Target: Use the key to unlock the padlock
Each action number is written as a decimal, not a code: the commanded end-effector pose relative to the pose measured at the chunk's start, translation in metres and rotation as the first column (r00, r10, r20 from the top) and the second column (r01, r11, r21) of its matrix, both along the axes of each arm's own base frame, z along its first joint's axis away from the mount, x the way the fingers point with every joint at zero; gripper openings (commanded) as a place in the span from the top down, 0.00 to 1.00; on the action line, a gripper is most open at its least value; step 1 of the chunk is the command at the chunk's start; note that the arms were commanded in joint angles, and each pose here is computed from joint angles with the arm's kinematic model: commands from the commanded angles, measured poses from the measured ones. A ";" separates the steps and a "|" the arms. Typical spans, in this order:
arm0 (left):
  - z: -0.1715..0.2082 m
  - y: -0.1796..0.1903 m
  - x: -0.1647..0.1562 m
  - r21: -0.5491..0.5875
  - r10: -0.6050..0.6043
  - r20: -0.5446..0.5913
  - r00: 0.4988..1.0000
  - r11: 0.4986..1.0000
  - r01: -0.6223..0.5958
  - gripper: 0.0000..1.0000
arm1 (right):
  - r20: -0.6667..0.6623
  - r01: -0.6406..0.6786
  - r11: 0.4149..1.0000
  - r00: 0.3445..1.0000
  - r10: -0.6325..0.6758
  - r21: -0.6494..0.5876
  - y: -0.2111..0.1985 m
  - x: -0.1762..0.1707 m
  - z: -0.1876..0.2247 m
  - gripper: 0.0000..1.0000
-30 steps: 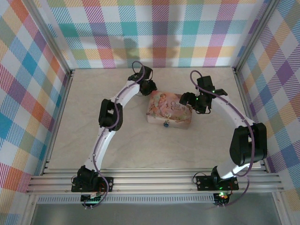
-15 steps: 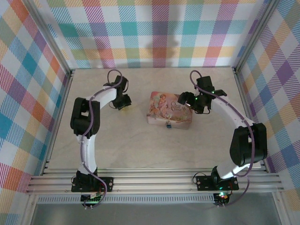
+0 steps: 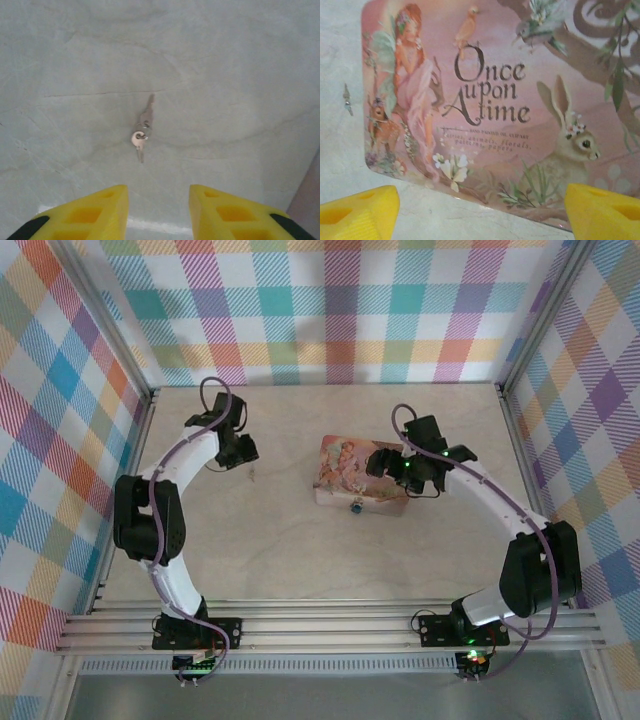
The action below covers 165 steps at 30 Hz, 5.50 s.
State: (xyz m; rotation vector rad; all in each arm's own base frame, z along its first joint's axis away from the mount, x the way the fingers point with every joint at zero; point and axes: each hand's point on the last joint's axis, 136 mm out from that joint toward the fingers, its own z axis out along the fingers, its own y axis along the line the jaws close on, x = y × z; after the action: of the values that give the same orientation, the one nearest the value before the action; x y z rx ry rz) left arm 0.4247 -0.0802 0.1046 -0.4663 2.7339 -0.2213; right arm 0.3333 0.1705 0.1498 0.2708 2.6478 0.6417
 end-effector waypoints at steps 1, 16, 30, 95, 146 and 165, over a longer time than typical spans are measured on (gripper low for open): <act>-0.024 -0.006 -0.007 -0.041 -0.050 -0.103 0.993 0.998 0.046 0.66 | 0.015 0.014 1.000 1.000 -0.014 0.008 0.002 -0.005 0.005 0.15; -0.057 0.015 0.016 0.116 -0.129 -0.184 0.974 0.982 0.152 0.71 | 0.011 -0.013 1.000 1.000 0.013 0.001 0.018 -0.014 0.003 0.15; -0.059 -0.006 0.024 0.263 -0.307 -0.229 0.924 0.894 0.362 0.71 | 0.002 -0.018 1.000 1.000 0.018 -0.010 0.025 -0.009 0.000 0.15; 0.137 -0.114 -0.129 -0.333 -0.622 0.157 0.767 0.698 0.634 1.00 | 0.597 -0.793 0.570 0.356 0.719 -0.214 0.215 -0.049 0.097 0.25; 0.143 -0.119 -0.131 -0.389 -0.698 0.134 0.704 0.616 0.685 1.00 | 0.542 -0.517 0.312 -0.387 0.746 -0.797 0.238 -0.044 0.077 0.12; 0.149 -0.098 -0.129 -0.352 -0.625 0.185 0.759 0.679 0.645 1.00 | 0.619 -0.628 0.361 -0.252 0.744 -0.690 0.251 -0.066 0.063 0.59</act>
State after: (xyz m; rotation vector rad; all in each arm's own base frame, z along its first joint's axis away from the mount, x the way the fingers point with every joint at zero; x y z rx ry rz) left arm 0.2888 -0.1824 0.2378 0.4701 2.7713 -0.9662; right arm 0.2846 0.4227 0.2187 -1.4605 1.2363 0.5449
